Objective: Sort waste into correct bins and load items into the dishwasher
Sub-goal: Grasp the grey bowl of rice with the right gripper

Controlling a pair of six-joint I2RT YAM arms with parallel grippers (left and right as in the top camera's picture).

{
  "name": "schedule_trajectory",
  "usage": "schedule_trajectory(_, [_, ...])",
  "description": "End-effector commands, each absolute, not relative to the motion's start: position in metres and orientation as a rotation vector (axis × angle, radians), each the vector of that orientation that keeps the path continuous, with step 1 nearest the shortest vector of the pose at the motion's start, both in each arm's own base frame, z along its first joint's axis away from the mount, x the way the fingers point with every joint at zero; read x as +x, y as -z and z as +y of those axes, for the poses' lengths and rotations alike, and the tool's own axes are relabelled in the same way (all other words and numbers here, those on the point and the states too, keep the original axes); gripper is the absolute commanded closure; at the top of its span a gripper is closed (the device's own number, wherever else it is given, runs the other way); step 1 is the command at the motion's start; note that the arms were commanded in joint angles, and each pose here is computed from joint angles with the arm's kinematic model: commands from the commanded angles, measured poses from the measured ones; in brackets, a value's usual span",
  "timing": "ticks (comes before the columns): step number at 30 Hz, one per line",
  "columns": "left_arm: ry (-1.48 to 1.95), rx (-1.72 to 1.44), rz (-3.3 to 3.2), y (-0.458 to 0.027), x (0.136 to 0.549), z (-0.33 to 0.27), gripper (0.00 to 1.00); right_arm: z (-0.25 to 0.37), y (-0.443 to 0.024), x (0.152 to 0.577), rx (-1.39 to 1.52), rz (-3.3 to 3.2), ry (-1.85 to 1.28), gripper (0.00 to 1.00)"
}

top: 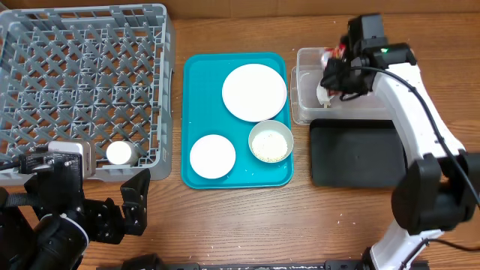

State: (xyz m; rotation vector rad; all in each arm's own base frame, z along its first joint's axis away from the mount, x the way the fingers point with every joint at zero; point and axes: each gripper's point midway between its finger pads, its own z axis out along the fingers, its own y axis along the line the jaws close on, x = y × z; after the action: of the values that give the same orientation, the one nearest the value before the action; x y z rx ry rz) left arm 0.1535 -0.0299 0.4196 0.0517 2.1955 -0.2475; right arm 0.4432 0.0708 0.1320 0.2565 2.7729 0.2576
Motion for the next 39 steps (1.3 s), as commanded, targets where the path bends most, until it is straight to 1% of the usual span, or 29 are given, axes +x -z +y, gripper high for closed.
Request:
schedule_trajectory(1, [0.245, 0.087, 2.192, -0.419, 0.153, -0.032, 0.0, 0.068, -0.143, 0.444, 0.232, 2.756, -0.242, 0.56])
schedule_trajectory(3, [0.245, 0.087, 2.192, -0.419, 0.153, -0.032, 0.0, 0.068, -0.161, 0.44, 0.235, 2.747, -0.244, 0.52])
schedule_trajectory(4, [0.245, 0.087, 2.192, -0.419, 0.153, -0.032, 0.0, 0.067, -0.182, 0.436, 0.237, 2.726, -0.249, 0.51])
schedule_trajectory(8, [0.245, 0.087, 2.192, -0.419, 0.153, -0.032, 0.0, 0.077, -0.24, 0.41, 0.201, 2.656, -0.358, 0.5])
schedule_trajectory(10, [0.245, 0.087, 2.192, -0.419, 0.153, -0.032, 0.0, 0.085, -0.26, 0.394, 0.175, 2.637, -0.439, 0.49])
schedule_trajectory(11, [0.246, 0.087, 2.192, -0.419, 0.153, -0.032, 0.0, 0.091, -0.27, 0.381, 0.159, 2.636, -0.497, 0.47])
schedule_trajectory(14, [0.245, 0.087, 2.192, -0.419, 0.153, -0.032, 0.0, 0.108, -0.28, 0.346, 0.121, 2.691, -0.639, 0.45])
schedule_trajectory(16, [0.245, 0.087, 2.192, -0.419, 0.153, -0.032, 0.0, 0.117, -0.273, 0.32, 0.108, 2.789, -0.662, 0.45])
schedule_trajectory(20, [0.245, 0.087, 2.192, -0.419, 0.153, -0.032, 0.0, 0.139, -0.245, 0.284, 0.026, 2.96, -0.651, 0.45])
schedule_trajectory(21, [0.245, 0.087, 2.192, -0.419, 0.153, -0.032, 0.0, 0.155, -0.227, 0.269, -0.058, 3.02, -0.649, 0.45])
schedule_trajectory(24, [0.245, 0.087, 2.192, -0.419, 0.153, -0.032, 0.0, 0.187, -0.201, 0.258, -0.227, 3.029, -0.65, 0.45])
schedule_trajectory(27, [0.245, 0.087, 2.192, -0.419, 0.153, -0.032, 0.0, 0.206, -0.168, 0.265, -0.326, 2.967, -0.531, 0.48])
schedule_trajectory(29, [0.245, 0.087, 2.192, -0.419, 0.153, -0.032, 0.0, 0.212, -0.149, 0.273, -0.332, 2.917, -0.446, 0.58])
schedule_trajectory(31, [0.245, 0.087, 2.192, -0.419, 0.153, -0.032, 0.0, 0.219, -0.134, 0.28, -0.366, 2.859, -0.404, 0.64])
schedule_trajectory(34, [0.245, 0.087, 2.192, -0.419, 0.153, -0.032, 0.0, 0.225, -0.119, 0.288, -0.383, 2.792, -0.37, 0.64])
schedule_trajectory(39, [0.245, 0.087, 2.192, -0.419, 0.153, -0.032, 0.0, 0.239, -0.118, 0.313, -0.387, 2.667, -0.414, 0.64])
